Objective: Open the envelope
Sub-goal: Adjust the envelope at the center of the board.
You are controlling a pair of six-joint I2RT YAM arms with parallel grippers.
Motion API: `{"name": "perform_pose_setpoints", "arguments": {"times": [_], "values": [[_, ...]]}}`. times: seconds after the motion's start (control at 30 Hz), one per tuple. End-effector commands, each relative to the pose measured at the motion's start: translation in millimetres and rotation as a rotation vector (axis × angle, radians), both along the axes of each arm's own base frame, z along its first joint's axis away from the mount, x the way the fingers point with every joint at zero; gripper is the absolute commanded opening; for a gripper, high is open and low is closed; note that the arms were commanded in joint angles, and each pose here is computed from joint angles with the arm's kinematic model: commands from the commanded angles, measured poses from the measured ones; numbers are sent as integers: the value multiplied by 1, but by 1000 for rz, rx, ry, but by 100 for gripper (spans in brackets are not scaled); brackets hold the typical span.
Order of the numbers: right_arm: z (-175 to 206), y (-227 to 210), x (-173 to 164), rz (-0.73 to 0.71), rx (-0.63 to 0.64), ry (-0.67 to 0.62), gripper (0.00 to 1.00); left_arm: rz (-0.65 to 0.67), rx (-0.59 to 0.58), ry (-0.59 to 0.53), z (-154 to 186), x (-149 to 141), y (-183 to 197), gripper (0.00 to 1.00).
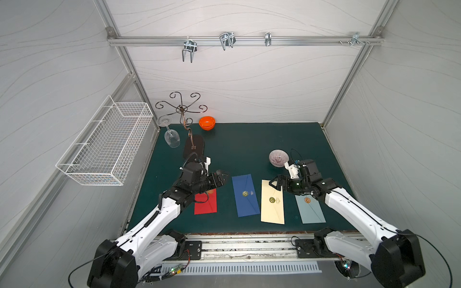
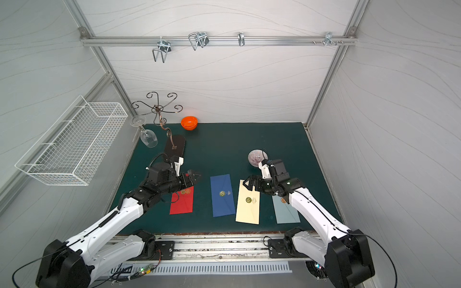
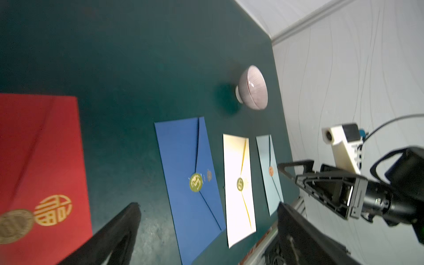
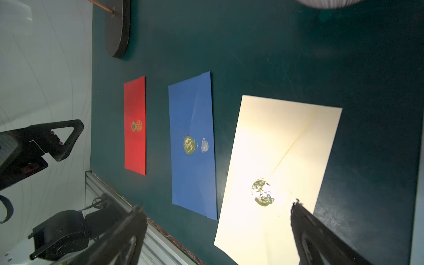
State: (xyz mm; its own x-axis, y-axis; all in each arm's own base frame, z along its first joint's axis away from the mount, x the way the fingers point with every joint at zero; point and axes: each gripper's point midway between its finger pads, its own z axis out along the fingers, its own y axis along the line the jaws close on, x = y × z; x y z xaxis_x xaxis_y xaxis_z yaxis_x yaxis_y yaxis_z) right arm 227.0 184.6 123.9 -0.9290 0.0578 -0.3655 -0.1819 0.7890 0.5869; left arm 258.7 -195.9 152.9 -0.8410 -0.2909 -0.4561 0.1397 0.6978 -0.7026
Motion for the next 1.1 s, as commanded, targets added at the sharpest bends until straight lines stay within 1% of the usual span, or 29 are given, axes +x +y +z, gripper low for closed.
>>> {"name": "perform_pose_setpoints", "arguments": {"times": [0.0,0.07,0.17,0.27,0.37,0.47,0.7,0.83,1.07], "values": [[-18,-4,-7,-20,-51,71,99,-85,42,-25,-2,-5,-26,96],[-26,-10,-8,-47,-81,90,99,-159,55,-20,-6,-12,-47,96],[-38,-26,-7,-124,-142,105,99,-269,106,11,-21,-24,-78,95],[-47,-42,-6,-205,-177,130,99,-346,126,35,-31,-30,-107,94],[-54,-53,-7,-264,-130,177,99,-409,168,51,-39,-30,-128,92],[-52,-52,-6,-265,-65,164,99,-438,200,89,-52,-27,-139,90],[-56,-57,-11,-291,-49,176,99,-464,231,150,-77,-19,-153,89],[-57,-50,-11,-262,-23,185,99,-443,264,168,-91,-16,-149,89],[-59,-48,-11,-247,-16,194,99,-400,326,214,-116,-16,-136,89]]}}
